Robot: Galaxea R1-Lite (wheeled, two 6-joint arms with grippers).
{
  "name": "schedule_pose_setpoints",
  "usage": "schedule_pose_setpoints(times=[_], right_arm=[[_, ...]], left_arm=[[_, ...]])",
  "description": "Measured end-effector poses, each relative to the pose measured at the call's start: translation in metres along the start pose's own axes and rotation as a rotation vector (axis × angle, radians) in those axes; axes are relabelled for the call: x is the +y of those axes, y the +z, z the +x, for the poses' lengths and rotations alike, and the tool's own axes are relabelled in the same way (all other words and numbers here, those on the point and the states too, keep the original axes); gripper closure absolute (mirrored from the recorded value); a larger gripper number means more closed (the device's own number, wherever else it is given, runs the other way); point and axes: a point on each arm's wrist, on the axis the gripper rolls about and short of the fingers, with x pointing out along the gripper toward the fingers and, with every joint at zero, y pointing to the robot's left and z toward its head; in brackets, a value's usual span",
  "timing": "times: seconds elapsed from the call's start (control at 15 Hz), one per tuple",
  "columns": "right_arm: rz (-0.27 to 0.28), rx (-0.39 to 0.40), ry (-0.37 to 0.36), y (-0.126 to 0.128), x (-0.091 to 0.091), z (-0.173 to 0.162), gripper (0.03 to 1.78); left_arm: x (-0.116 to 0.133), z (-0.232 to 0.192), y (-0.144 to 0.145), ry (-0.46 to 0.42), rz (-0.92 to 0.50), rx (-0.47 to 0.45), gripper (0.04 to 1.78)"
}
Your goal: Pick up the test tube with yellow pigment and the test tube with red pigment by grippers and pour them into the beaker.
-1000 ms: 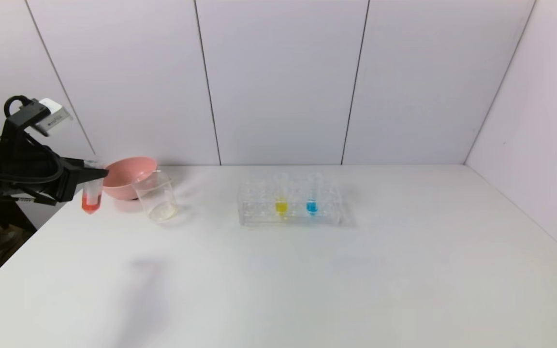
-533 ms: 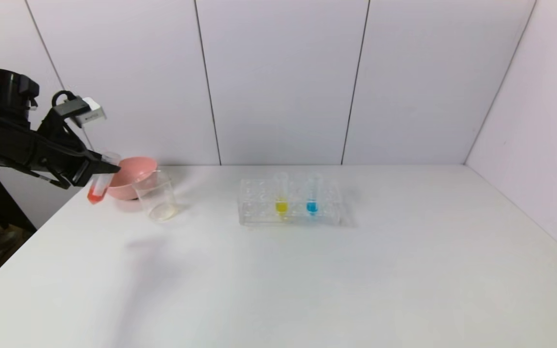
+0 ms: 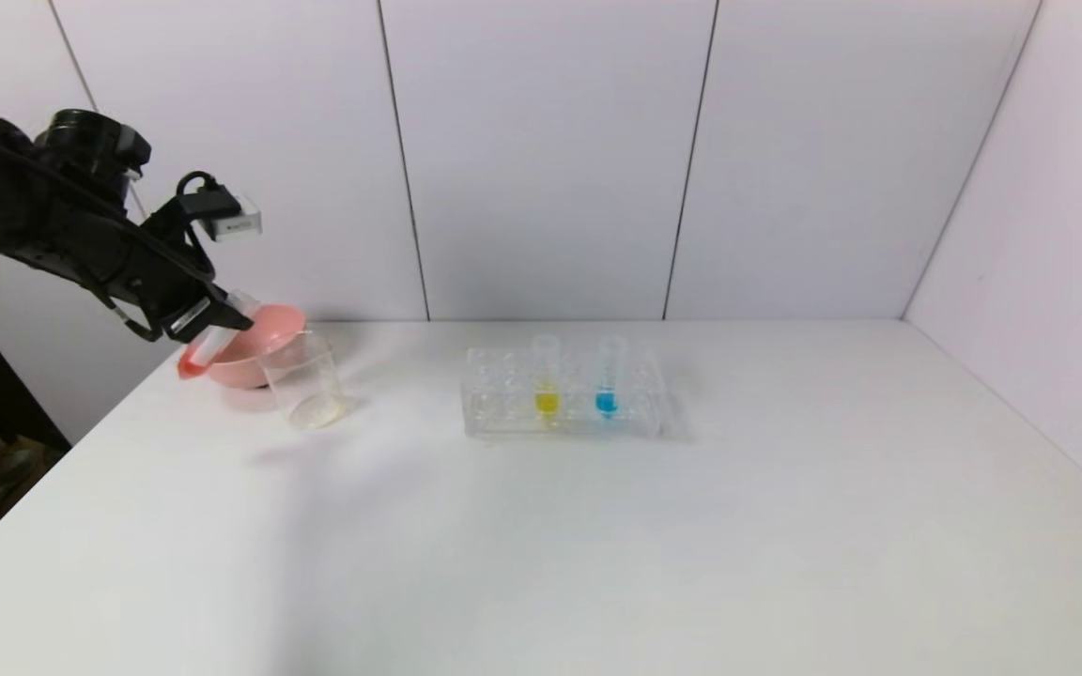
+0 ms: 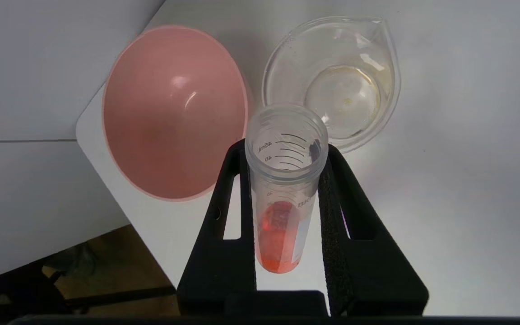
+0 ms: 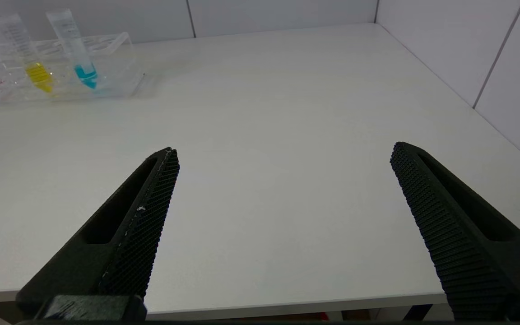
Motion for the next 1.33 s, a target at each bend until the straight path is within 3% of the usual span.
schedule_pose_setpoints(times=[0.2,0.4,1.0,1.33], right_arm=[[0.0,0.0,0.0,0.0,0.0,0.0,0.1],[0.0,-0.001,0.0,0.0,0.0,0.0,0.1],[0.0,0.0,0.0,0.0,0.0,0.0,0.1],[0.0,-0.001,0.0,0.0,0.0,0.0,0.1]], left_arm=[[-0.009,0.02,0.012,-0.006,0.115,0.129,1.39],[-0.017,0.036,0.018,0.014,0.175,0.199,1.39],[-0.036,0.036,0.038,0.175,0.307,0.438,1.39],[-0.05,0.038,0.047,0.195,0.353,0.487,1.39]])
